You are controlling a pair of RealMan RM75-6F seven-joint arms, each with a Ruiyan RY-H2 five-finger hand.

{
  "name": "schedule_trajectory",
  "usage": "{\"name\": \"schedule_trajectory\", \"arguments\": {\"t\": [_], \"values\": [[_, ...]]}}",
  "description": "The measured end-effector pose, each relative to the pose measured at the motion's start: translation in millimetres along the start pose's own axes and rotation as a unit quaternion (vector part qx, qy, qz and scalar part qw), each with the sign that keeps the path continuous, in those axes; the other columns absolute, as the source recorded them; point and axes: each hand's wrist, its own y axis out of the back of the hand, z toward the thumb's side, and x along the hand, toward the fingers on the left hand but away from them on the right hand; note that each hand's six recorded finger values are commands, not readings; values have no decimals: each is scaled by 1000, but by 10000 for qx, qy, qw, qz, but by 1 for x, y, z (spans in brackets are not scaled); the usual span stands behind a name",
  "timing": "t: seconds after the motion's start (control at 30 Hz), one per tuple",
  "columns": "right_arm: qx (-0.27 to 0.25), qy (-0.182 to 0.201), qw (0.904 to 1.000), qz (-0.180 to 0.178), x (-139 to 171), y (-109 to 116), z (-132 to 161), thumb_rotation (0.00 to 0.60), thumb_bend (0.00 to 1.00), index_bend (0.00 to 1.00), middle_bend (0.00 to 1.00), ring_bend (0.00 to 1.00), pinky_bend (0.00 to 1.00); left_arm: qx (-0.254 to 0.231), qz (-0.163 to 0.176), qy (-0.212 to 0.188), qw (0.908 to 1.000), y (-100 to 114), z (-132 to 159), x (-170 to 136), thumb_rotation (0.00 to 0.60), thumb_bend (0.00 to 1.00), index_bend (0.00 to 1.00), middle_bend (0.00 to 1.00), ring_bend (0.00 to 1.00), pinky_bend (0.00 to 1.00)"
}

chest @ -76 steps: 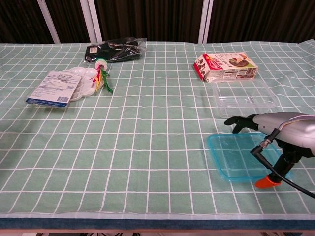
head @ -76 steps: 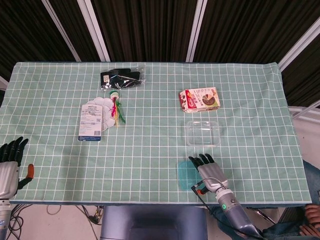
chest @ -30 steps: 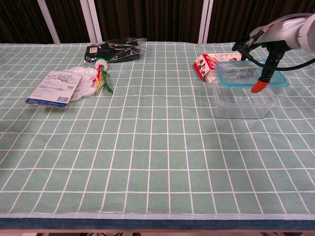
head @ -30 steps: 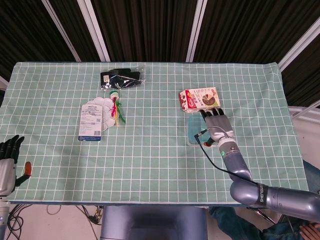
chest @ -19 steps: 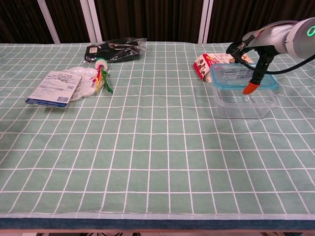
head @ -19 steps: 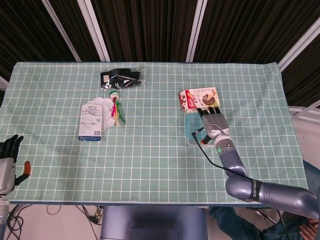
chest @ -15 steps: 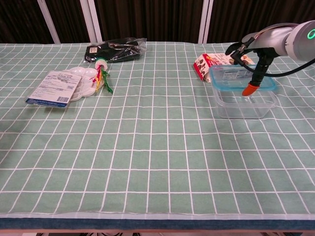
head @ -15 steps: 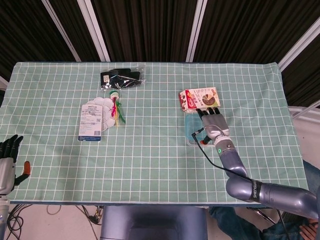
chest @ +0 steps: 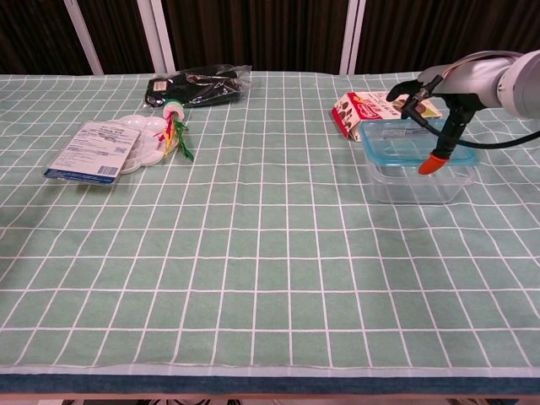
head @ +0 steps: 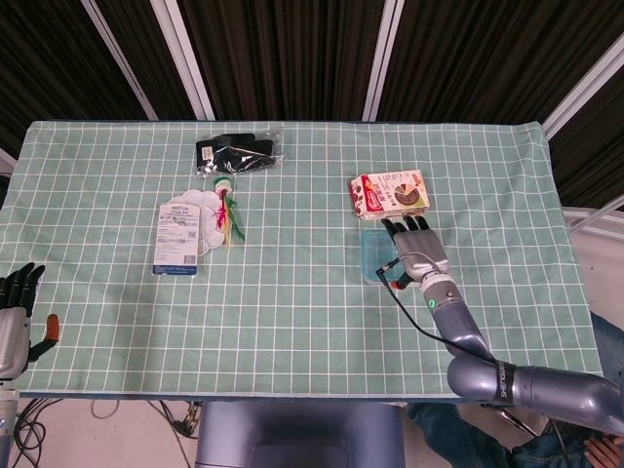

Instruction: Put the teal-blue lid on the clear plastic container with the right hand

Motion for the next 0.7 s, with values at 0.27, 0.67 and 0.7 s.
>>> {"name": "schedule_trajectory", "arguments": {"t": [0.27,0.67,0.7], "values": [[99,-67,9999,-30,1,-9,-5,600,187,0,366,41,0,32,-7,25,10000,0,-1,0,600,539,28,0,0,0],[72,-107,9999,-67,-1,-16,-10,600,188,0,366,41,0,41,1,44,10000,0,-1,1,600,539,28,0,0,0],[69,-108,9999,-66,-1,-16,-10,600,187,0,366,41,0,42,1,45,10000,0,-1,1,600,539,28,0,0,0]]}}
